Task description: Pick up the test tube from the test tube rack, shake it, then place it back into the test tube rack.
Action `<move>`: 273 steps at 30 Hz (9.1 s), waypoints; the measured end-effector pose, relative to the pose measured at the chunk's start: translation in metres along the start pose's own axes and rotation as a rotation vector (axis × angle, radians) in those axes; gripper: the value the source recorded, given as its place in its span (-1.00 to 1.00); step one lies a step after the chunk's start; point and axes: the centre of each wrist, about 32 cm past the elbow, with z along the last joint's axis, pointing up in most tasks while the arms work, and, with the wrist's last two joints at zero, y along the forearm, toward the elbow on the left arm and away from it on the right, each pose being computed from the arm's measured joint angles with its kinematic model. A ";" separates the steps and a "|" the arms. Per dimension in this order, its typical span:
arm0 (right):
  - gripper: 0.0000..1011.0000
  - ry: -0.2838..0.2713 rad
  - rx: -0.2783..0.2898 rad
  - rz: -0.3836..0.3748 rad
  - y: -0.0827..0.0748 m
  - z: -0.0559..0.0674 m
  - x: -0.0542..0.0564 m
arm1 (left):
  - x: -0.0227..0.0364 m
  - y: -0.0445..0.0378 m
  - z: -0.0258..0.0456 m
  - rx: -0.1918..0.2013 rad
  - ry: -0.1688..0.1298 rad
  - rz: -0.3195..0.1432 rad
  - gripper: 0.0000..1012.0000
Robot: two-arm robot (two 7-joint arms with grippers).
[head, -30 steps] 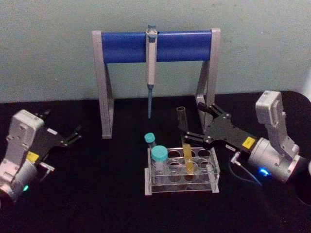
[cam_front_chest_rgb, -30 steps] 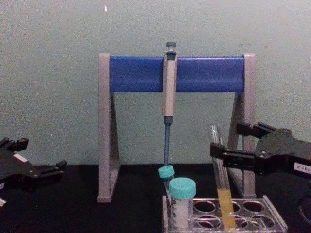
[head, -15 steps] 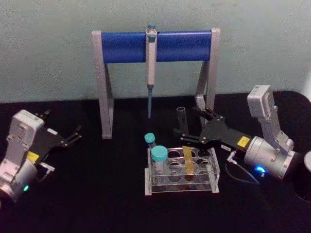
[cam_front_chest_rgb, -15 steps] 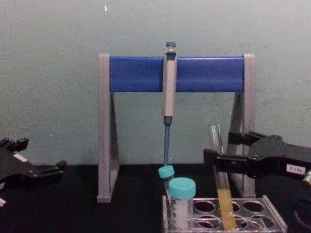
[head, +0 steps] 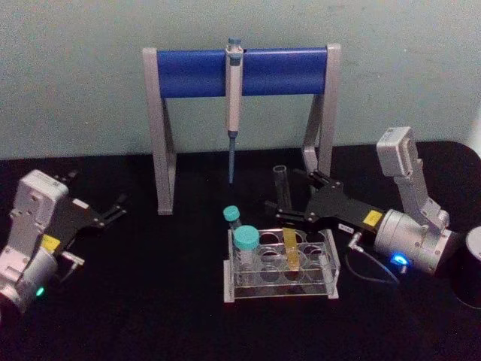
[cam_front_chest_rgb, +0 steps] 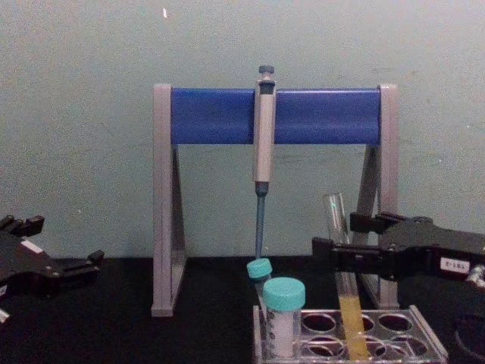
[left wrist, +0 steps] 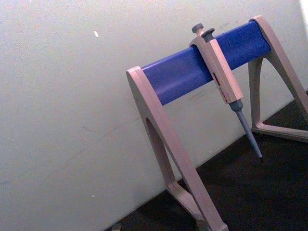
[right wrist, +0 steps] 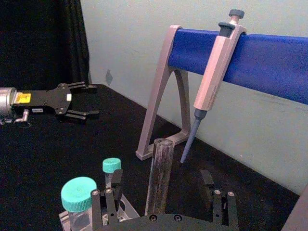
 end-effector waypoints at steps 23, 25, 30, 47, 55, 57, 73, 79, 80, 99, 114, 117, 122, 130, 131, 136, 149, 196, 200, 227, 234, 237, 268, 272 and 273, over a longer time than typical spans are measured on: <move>0.98 0.014 -0.002 0.000 0.000 -0.001 0.001 | 0.0000 0.0000 0.0000 0.000 0.000 0.000 0.98; 0.98 0.014 -0.002 0.000 0.000 -0.001 0.001 | 0.0000 0.0000 0.0000 0.000 0.000 0.000 0.98; 0.98 0.014 -0.003 -0.001 0.000 -0.001 0.001 | 0.0000 0.0000 0.0000 0.000 0.000 0.000 0.98; 0.19 0.013 -0.003 -0.001 0.000 -0.001 0.001 | 0.0000 0.0000 0.0000 0.000 0.000 0.000 0.98; -0.27 0.013 -0.003 -0.001 0.000 -0.001 0.001 | 0.0000 0.0000 0.0000 0.000 0.000 0.000 0.98; -0.42 0.013 -0.003 -0.001 0.000 -0.001 0.001 | 0.0000 0.0000 0.0000 0.000 0.000 0.000 0.98; -0.54 0.013 -0.003 -0.001 0.000 -0.001 0.001 | 0.0000 0.0000 0.0000 0.000 0.000 0.000 0.98; -0.54 0.013 -0.003 -0.001 0.000 -0.001 0.001 | 0.0000 0.0000 0.0000 0.000 0.000 0.000 0.98; -0.54 0.013 -0.003 -0.001 0.000 -0.001 0.001 | 0.0000 0.0000 0.0000 0.000 0.000 0.000 0.98; -0.54 -0.079 0.142 0.002 -0.012 0.019 -0.004 | 0.0000 0.0000 0.0000 0.000 0.000 0.000 0.98; -0.55 -0.098 0.334 -0.074 -0.033 0.035 -0.006 | 0.0000 0.0000 0.0000 0.000 0.000 0.000 0.98; -0.54 -0.099 0.348 -0.089 -0.037 0.035 -0.006 | 0.0000 0.0000 0.0000 0.000 0.000 0.000 0.98; -0.55 -0.097 0.351 -0.105 -0.042 0.034 -0.006 | 0.0000 0.0000 0.0000 0.000 0.000 0.000 0.98; -0.54 -0.088 0.348 -0.116 -0.044 0.031 -0.005 | 0.0000 0.0000 0.0000 0.000 0.000 0.000 0.98; -0.54 -0.087 0.347 -0.116 -0.043 0.030 -0.005 | 0.0000 0.0000 0.0000 0.000 0.000 0.000 0.98; -0.55 -0.081 0.339 -0.117 -0.043 0.028 -0.005 | 0.0000 0.0000 0.0000 0.000 0.000 0.000 0.98; -0.55 -0.088 0.329 -0.103 -0.041 0.025 -0.004 | 0.0000 0.0000 0.0000 0.000 0.000 0.000 0.98; -0.55 -0.108 0.294 0.100 -0.036 0.027 -0.008 | 0.0000 0.0000 0.0000 0.000 0.000 0.000 0.98; -0.55 -0.116 0.286 0.068 -0.046 0.028 -0.008 | 0.0000 0.0000 0.0000 0.000 0.000 0.000 0.98; -0.55 -0.092 0.282 0.014 -0.026 0.031 0.005 | 0.0000 0.0000 0.0000 0.000 0.000 0.000 0.98; -0.54 -0.065 0.309 0.093 -0.020 0.030 0.003 | 0.0000 0.0000 0.0000 0.000 0.000 0.000 0.98; -0.55 -0.056 0.322 0.137 -0.021 0.030 0.003 | 0.0000 0.0000 0.0000 0.000 0.000 0.000 0.98; -0.55 -0.074 0.292 0.021 -0.049 0.032 0.007 | 0.0000 0.0000 0.0000 0.000 0.000 0.000 0.98; -0.54 -0.061 0.299 0.050 -0.036 0.031 0.006 | 0.0000 0.0000 -0.0001 0.000 0.000 0.000 0.98; -0.54 -0.060 0.301 0.057 -0.034 0.031 0.005 | 0.0000 0.0000 0.0000 0.000 0.000 0.000 0.98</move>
